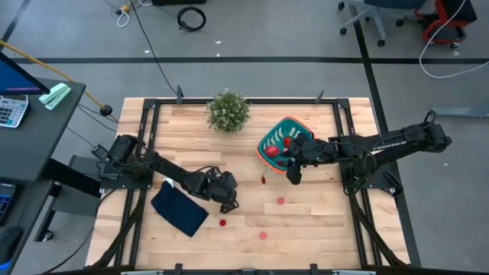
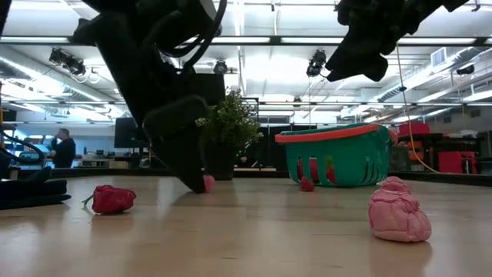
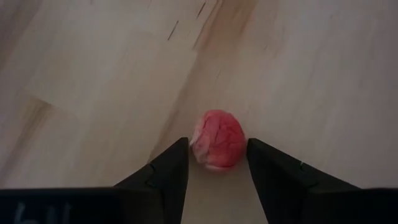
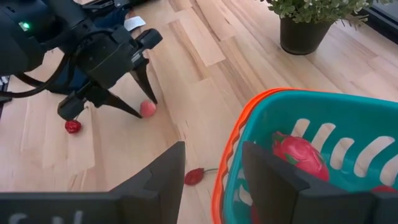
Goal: Pick and placing Produce into tupperware
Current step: Put the pink peach into the basket
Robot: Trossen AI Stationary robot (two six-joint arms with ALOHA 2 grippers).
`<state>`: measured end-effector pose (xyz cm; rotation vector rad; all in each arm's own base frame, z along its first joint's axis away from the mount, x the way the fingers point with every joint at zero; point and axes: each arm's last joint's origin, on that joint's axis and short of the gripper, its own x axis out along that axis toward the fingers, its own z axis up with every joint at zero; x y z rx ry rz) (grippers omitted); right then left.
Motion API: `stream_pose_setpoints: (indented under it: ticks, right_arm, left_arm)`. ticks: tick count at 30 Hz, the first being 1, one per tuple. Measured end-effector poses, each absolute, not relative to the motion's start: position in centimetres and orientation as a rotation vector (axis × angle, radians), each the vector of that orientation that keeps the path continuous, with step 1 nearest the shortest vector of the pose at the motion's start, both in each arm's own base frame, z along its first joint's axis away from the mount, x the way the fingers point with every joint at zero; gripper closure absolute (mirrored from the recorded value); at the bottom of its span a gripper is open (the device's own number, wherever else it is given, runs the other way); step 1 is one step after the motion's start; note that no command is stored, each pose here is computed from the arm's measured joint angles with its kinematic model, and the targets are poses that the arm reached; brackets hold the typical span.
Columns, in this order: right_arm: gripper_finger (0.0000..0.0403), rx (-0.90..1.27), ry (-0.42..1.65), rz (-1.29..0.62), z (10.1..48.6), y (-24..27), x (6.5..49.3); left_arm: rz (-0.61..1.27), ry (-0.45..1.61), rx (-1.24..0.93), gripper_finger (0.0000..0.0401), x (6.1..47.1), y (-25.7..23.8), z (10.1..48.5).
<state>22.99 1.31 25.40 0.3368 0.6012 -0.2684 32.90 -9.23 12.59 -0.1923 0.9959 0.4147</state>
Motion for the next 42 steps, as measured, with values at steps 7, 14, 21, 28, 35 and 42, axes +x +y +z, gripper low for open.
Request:
stream_pose_setpoints:
  ticks: [7, 14, 21, 28, 35, 42]
  right_arm:
    - [0.0235, 0.337, 0.601, -0.268, 25.4, 1.3, 23.0]
    - [0.0235, 0.337, 0.601, -0.268, 25.4, 1.3, 23.0]
    - [0.0235, 0.336, 0.601, -0.268, 25.4, 1.3, 23.0]
    - [0.0235, 0.334, 0.615, -0.271, 25.5, 1.3, 22.6]
    - [0.0238, 0.472, 0.751, -0.379, 26.9, 1.2, 19.1]
    - [0.0238, 0.467, 0.76, -0.438, 26.6, 1.6, 17.7]
  left_arm:
    - [0.421, 0.99, -0.201, 0.0251, 33.2, -8.4, 12.6]
    - [0.427, 0.961, -0.204, 0.0298, 33.5, -8.4, 12.6]
    - [0.338, 0.786, -0.206, 0.0357, 35.2, -8.6, 13.7]
    - [0.297, 0.626, -0.083, 0.0373, 38.4, -7.0, 17.5]
    - [0.365, 0.515, 0.024, 0.0368, 41.3, -2.5, 21.9]
    - [0.278, 0.478, -0.216, 0.0369, 42.1, 4.4, 22.7]
